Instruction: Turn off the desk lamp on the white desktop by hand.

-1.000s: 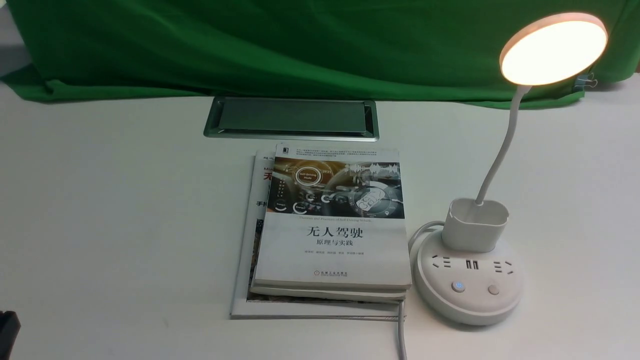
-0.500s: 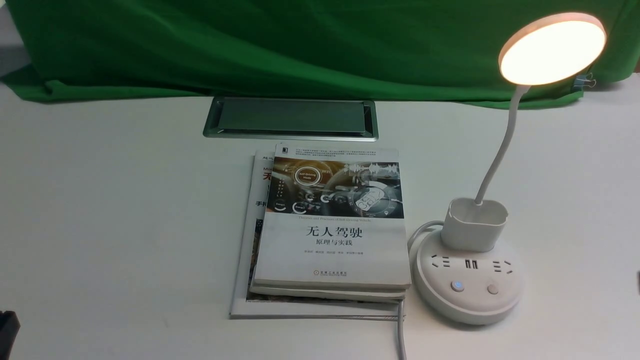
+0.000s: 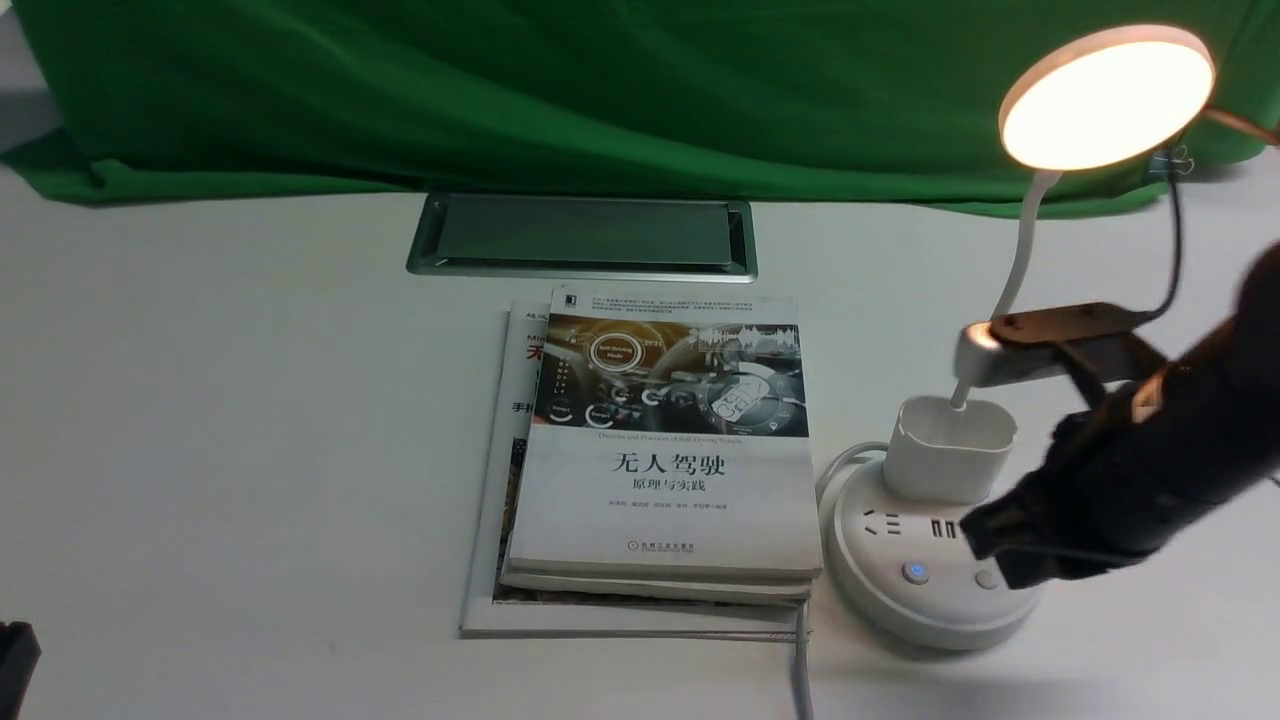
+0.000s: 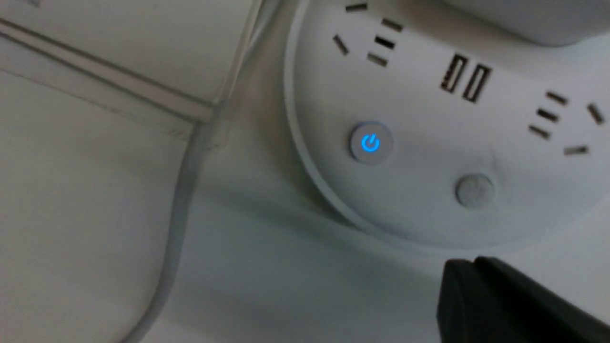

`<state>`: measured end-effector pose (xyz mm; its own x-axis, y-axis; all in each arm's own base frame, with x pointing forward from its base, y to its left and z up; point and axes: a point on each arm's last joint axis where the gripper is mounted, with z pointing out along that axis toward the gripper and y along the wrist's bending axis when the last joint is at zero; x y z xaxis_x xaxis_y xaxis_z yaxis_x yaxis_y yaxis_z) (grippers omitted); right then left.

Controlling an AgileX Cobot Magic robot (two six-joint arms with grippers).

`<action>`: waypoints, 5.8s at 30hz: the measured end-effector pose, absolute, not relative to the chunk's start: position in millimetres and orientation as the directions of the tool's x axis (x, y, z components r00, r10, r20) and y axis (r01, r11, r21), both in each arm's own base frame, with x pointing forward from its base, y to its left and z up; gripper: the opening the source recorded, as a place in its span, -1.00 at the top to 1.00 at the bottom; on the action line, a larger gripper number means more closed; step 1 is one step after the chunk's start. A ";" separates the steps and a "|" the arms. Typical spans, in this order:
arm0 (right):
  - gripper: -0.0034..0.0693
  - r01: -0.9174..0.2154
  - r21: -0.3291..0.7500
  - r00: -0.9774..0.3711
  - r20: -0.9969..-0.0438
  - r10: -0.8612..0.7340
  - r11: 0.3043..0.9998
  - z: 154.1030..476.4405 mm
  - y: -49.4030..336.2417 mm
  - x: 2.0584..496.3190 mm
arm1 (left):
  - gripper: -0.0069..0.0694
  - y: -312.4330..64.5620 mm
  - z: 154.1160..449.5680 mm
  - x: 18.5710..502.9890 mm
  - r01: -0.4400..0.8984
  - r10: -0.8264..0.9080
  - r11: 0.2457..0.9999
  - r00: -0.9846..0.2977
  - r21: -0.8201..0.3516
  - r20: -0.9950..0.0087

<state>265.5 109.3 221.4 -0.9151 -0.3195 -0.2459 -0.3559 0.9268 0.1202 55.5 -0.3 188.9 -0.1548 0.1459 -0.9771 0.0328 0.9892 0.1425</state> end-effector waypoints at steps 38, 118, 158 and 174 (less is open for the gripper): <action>0.79 -0.325 0.093 -0.936 -0.176 -0.306 0.941 184.0 113.4 300.2 | 0.77 -0.3 188.9 55.5 0.033 0.146 0.989 -0.155 0.143 -0.977; 0.80 -0.343 0.104 -0.830 -0.499 -0.249 0.934 271.8 61.2 148.4 | 0.77 -0.3 188.9 55.5 0.033 0.146 0.989 -0.155 0.143 -0.977; 0.79 -0.108 -0.083 -0.152 -0.983 -0.099 0.991 189.0 5.9 55.4 | 0.77 -0.2 188.9 55.5 0.033 0.147 0.989 -0.155 0.143 -0.977; 0.79 -0.108 -0.083 -0.151 -0.983 -0.099 0.991 189.0 5.9 55.4 | 0.77 -0.2 188.9 55.5 0.033 0.147 0.989 -0.155 0.143 -0.977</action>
<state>55.4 5.9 189.0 -0.1515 -0.0993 -0.9835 -0.1082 0.9906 -0.0834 55.5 -0.2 188.9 -0.1548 0.1467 -0.9770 0.0327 0.9891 0.1434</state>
